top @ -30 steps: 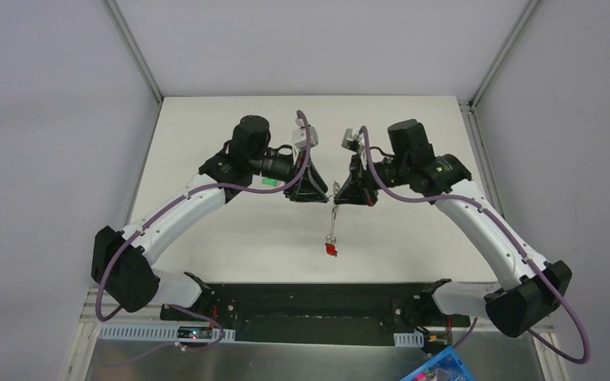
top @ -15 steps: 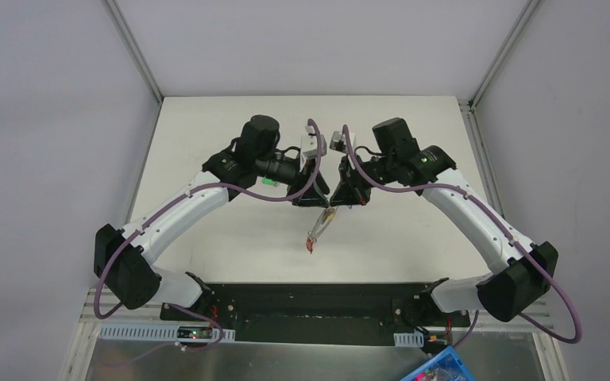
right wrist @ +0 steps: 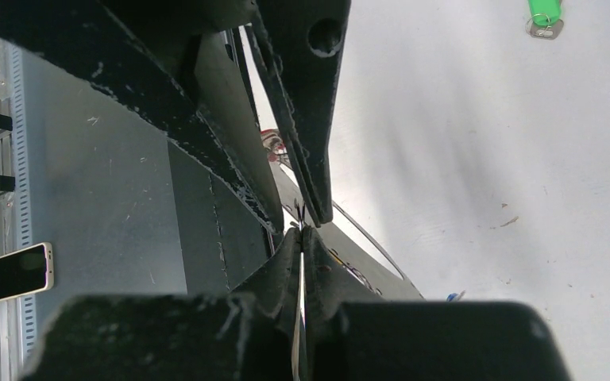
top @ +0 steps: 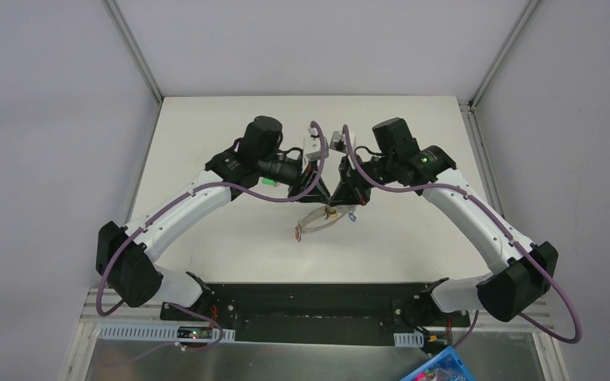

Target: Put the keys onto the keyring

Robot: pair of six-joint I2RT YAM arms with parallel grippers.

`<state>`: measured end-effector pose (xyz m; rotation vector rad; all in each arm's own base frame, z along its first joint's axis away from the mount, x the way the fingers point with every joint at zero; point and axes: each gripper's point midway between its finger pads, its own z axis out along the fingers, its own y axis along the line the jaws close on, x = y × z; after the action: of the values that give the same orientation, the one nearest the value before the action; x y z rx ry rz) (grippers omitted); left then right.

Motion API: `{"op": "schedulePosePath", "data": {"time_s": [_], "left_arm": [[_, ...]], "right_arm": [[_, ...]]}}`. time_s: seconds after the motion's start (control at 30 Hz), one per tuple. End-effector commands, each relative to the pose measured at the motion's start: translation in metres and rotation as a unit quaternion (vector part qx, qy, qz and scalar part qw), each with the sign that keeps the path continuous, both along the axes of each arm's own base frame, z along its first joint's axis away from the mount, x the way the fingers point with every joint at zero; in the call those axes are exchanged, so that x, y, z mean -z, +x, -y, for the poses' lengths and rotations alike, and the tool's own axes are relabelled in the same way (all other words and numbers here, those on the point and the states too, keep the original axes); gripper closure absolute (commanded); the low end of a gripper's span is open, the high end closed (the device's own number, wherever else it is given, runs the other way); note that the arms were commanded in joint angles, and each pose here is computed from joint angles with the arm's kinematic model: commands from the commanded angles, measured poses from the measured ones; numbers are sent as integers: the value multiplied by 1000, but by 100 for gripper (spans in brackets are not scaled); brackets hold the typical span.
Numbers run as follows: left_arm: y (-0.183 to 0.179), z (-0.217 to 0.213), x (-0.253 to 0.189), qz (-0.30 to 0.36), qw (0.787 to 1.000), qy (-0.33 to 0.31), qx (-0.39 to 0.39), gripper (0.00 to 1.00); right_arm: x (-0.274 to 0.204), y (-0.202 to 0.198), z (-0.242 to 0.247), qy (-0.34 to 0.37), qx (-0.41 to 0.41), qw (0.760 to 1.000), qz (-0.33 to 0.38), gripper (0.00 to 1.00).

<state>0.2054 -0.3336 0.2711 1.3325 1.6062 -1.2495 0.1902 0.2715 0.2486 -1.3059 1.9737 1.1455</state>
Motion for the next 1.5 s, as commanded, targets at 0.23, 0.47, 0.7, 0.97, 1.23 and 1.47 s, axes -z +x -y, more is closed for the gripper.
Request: {"op": "schedulePosePath", "data": {"time_s": [0.23, 0.47, 0.7, 0.97, 1.23, 1.47], "left_arm": [[-4, 4, -6, 11, 1000, -4, 20, 84], [-9, 4, -7, -5, 1000, -3, 30, 100], [-11, 7, -30, -25, 999, -35, 24, 100], [-13, 12, -52, -72, 993, -90, 23, 100], [-9, 18, -65, -96, 988, -120, 19, 100], [-6, 20, -65, -102, 986, -128, 14, 100]], "right_arm": [[-29, 0, -3, 39, -10, 999, 33, 100], [-32, 2, -2, 47, -5, 998, 32, 100], [-30, 4, 11, 62, 18, 997, 47, 77], [-34, -4, 27, 102, 26, 992, 63, 62], [-24, -8, 22, 115, 11, 993, 36, 55], [-27, -6, 16, 128, 3, 992, 21, 71]]}}
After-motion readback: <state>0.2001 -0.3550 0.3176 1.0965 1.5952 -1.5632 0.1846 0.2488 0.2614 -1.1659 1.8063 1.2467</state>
